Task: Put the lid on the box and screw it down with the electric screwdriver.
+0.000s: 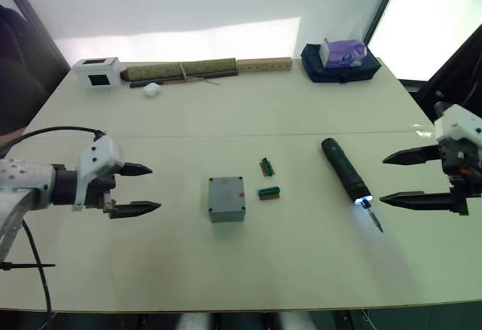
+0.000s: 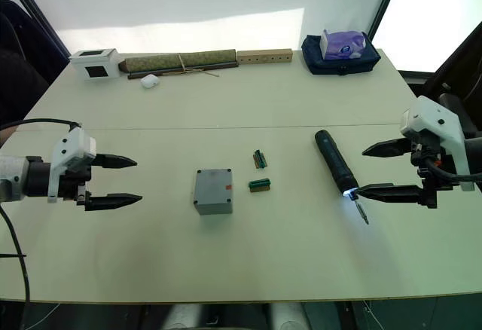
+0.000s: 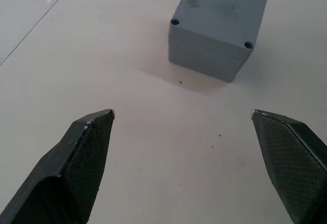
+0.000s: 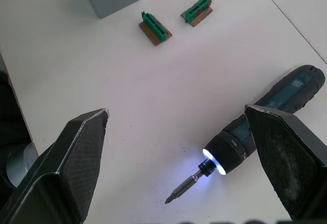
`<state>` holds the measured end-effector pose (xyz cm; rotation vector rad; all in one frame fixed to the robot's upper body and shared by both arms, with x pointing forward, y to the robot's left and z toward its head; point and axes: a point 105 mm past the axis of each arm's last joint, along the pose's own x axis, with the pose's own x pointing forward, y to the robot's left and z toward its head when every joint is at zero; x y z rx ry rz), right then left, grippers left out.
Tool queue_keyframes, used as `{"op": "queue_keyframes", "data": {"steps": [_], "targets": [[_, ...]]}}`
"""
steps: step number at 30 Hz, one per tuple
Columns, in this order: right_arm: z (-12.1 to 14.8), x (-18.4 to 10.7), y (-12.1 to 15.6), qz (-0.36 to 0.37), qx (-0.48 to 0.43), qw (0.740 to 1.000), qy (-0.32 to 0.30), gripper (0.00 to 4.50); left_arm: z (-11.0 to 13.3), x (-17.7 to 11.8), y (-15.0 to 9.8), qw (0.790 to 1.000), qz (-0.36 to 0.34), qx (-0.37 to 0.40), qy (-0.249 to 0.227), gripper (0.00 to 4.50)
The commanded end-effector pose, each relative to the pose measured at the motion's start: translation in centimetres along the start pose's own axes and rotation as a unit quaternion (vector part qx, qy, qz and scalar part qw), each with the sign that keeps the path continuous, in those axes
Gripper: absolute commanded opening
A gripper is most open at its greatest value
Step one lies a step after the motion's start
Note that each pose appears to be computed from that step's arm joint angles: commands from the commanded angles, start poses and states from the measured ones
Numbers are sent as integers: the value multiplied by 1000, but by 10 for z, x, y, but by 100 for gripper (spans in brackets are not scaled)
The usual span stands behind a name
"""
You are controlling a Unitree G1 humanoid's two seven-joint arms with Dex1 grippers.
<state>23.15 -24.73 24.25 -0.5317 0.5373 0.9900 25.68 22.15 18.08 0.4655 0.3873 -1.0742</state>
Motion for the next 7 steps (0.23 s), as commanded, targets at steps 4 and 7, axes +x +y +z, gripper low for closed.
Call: {"op": "queue_keyframes", "data": {"steps": [4, 7], "targets": [[6, -21, -2, -33, -4, 999, -14, 450, 11, -14, 1, 999, 21, 30, -4, 444], [5, -20, -3, -37, -2, 999, -17, 450, 8, -12, -2, 999, 19, 32, 0, 444]]}}
